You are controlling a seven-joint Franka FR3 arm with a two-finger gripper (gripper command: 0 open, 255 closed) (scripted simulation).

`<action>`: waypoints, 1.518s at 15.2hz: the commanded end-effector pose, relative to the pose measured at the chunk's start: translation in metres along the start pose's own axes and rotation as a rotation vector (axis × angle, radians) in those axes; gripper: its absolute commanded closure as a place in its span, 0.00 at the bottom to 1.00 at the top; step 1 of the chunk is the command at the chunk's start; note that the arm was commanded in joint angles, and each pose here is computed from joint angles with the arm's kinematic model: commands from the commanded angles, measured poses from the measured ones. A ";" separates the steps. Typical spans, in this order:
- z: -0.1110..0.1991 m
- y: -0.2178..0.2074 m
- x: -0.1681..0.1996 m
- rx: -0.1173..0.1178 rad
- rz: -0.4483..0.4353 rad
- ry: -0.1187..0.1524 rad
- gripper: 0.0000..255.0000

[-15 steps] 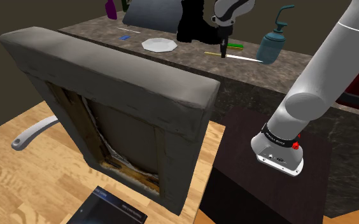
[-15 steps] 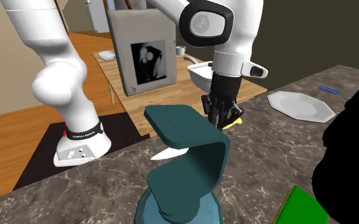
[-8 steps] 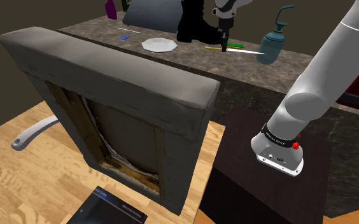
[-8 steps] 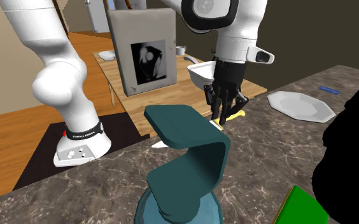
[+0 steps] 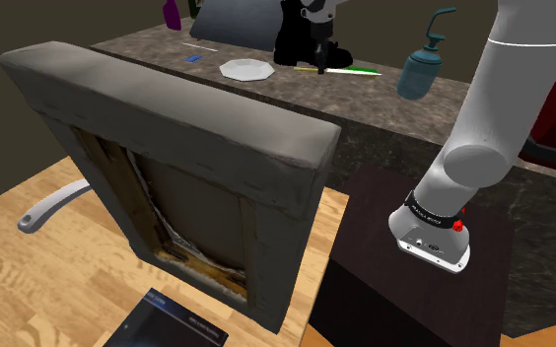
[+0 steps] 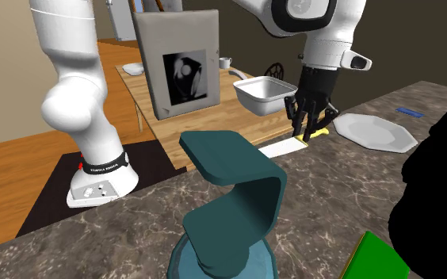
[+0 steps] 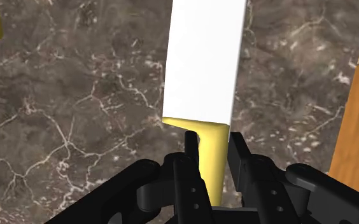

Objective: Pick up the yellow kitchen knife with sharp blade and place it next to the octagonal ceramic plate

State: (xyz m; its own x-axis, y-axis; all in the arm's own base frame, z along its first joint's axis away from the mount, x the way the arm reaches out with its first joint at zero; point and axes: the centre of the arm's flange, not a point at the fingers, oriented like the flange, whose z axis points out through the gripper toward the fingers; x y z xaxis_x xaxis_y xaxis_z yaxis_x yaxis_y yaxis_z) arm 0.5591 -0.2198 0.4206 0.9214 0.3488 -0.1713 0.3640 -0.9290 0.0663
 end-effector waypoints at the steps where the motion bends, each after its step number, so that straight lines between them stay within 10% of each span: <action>1: -0.005 0.007 0.026 0.001 -0.001 0.001 1.00; 23: 0.059 0.009 0.081 0.001 -0.001 0.001 1.00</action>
State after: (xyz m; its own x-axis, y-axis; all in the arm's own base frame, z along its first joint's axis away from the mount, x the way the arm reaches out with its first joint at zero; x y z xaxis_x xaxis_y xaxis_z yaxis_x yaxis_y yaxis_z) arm 0.6291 -0.2072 0.3495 0.9214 0.3491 -0.1709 0.3642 -0.9290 0.0658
